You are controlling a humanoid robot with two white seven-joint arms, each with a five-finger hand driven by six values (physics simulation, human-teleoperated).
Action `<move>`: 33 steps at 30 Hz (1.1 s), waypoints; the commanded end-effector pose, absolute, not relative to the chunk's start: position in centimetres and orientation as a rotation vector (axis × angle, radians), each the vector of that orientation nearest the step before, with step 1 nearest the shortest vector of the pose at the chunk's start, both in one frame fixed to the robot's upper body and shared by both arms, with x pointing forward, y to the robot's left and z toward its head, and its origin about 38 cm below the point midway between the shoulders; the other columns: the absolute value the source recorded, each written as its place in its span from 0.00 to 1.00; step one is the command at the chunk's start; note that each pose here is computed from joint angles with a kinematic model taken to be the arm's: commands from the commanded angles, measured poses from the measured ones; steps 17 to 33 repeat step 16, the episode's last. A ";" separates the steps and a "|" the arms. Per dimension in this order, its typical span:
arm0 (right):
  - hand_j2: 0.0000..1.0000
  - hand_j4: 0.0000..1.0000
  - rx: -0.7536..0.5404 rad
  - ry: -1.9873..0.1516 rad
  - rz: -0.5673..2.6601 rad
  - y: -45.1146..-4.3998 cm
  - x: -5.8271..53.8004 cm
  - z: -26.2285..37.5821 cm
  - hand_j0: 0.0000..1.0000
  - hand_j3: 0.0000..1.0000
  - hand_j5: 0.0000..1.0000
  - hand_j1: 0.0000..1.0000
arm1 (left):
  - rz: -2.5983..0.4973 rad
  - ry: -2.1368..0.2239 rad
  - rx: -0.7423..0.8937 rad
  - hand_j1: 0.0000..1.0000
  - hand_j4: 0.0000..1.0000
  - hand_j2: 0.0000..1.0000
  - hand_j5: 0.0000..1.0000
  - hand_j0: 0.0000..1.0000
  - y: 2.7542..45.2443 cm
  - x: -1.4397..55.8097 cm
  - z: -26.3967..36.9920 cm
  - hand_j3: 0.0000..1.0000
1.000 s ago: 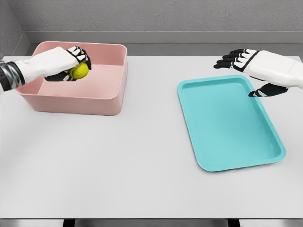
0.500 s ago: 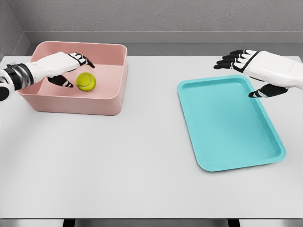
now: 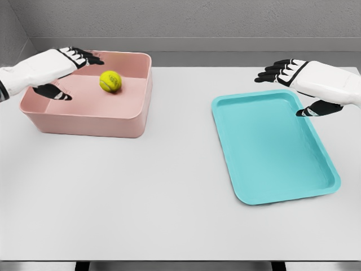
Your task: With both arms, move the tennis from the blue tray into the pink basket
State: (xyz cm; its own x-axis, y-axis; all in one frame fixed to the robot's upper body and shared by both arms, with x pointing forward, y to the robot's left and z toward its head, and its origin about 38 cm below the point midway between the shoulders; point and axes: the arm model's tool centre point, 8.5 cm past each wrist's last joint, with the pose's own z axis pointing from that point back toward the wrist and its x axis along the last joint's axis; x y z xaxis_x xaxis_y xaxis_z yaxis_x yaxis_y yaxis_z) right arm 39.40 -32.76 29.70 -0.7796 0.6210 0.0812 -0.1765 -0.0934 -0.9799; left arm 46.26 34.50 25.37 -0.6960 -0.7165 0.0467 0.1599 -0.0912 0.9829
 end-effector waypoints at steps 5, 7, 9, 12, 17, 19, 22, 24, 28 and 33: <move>1.00 1.00 -0.483 -1.649 1.919 -32.8 39.4 29.8 1.00 1.00 1.00 1.00 | -1.809 -1.645 0.552 1.00 1.00 1.00 1.00 1.00 37.5 40.6 28.0 1.00; 1.00 1.00 -0.483 -1.649 1.919 -32.8 39.4 29.8 1.00 1.00 1.00 1.00 | -1.823 -1.647 0.537 1.00 1.00 1.00 1.00 1.00 37.2 40.0 28.0 1.00; 1.00 1.00 -0.483 -1.649 1.919 -32.8 39.4 29.8 1.00 1.00 1.00 1.00 | -1.824 -1.618 0.525 1.00 1.00 1.00 1.00 1.00 37.7 39.7 27.4 1.00; 1.00 1.00 -0.482 -1.648 1.918 -32.8 39.4 29.7 1.00 1.00 1.00 1.00 | -1.810 -1.590 0.530 1.00 1.00 1.00 1.00 1.00 38.7 39.2 26.8 1.00; 1.00 1.00 -0.482 -1.647 1.917 -32.8 39.4 29.7 1.00 1.00 1.00 1.00 | -1.810 -1.592 0.529 1.00 1.00 1.00 1.00 1.00 38.6 39.3 26.8 1.00; 1.00 1.00 -0.482 -1.647 1.917 -32.8 39.4 29.7 1.00 1.00 1.00 1.00 | -1.810 -1.592 0.529 1.00 1.00 1.00 1.00 1.00 38.6 39.3 26.8 1.00; 1.00 1.00 -0.482 -1.647 1.917 -32.8 39.4 29.7 1.00 1.00 1.00 1.00 | -1.810 -1.592 0.529 1.00 1.00 1.00 1.00 1.00 38.6 39.3 26.8 1.00; 1.00 1.00 -0.482 -1.647 1.917 -32.8 39.4 29.7 1.00 1.00 1.00 1.00 | -1.810 -1.592 0.529 1.00 1.00 1.00 1.00 1.00 38.6 39.3 26.8 1.00; 1.00 1.00 -0.482 -1.647 1.917 -32.8 39.4 29.7 1.00 1.00 1.00 1.00 | -1.810 -1.592 0.529 1.00 1.00 1.00 1.00 1.00 38.6 39.3 26.8 1.00; 1.00 1.00 -0.482 -1.647 1.917 -32.8 39.4 29.7 1.00 1.00 1.00 1.00 | -1.810 -1.592 0.529 1.00 1.00 1.00 1.00 1.00 38.6 39.3 26.8 1.00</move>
